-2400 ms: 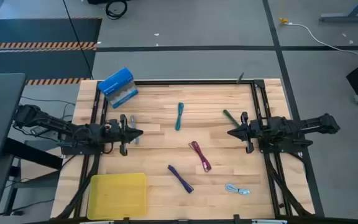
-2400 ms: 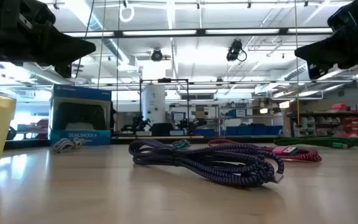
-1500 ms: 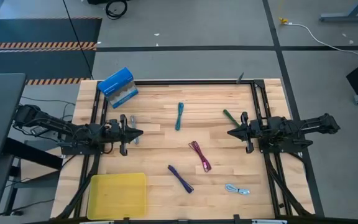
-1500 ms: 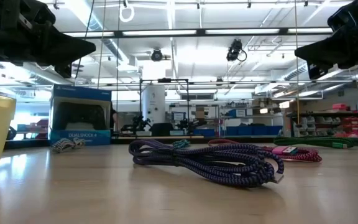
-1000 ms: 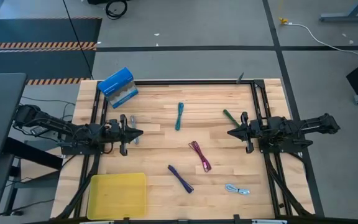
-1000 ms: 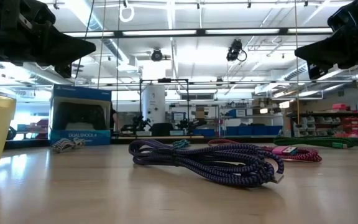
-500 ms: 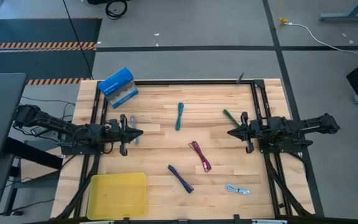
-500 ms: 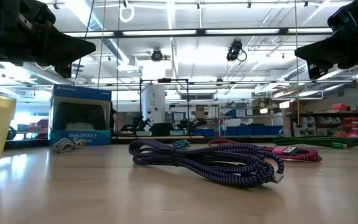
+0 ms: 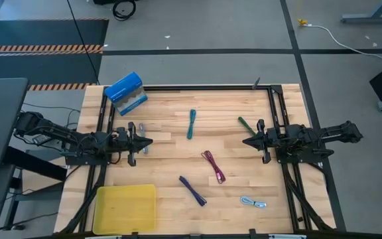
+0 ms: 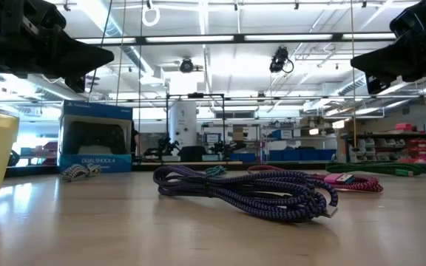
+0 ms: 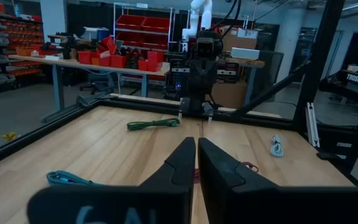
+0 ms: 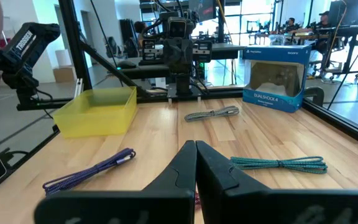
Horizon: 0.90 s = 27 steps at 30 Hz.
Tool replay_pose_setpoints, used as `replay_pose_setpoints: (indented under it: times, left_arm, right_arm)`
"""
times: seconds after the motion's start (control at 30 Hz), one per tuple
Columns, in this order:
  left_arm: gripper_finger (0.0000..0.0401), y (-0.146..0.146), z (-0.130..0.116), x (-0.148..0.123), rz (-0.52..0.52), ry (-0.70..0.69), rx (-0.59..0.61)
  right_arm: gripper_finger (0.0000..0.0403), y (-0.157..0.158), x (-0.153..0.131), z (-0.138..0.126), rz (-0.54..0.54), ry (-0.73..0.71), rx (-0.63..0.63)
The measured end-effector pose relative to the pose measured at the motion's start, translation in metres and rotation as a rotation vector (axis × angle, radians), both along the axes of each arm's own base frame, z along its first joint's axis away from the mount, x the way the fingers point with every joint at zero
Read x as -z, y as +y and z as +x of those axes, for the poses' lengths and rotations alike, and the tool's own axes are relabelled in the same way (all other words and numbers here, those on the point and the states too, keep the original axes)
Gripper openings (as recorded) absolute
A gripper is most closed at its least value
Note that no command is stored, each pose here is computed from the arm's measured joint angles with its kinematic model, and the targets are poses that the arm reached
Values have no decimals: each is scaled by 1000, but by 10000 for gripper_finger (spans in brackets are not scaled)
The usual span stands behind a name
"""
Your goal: Pick and place USB-C Cables
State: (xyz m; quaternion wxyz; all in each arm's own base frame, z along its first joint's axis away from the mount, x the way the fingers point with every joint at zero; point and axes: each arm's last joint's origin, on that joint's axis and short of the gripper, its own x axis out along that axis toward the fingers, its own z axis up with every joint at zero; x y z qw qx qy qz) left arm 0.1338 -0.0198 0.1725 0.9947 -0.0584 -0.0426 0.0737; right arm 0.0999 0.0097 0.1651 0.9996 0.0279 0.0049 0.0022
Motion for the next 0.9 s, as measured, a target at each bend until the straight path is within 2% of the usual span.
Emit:
replay_pose_setpoints:
  times: [0.7,0.9]
  left_arm:
    - [25,0,0,0,1,-2,0]
    - [25,0,0,0,32,3,-2]
  right_arm:
    - [9,0,0,0,0,0,0]
    - [9,0,0,0,0,0,0]
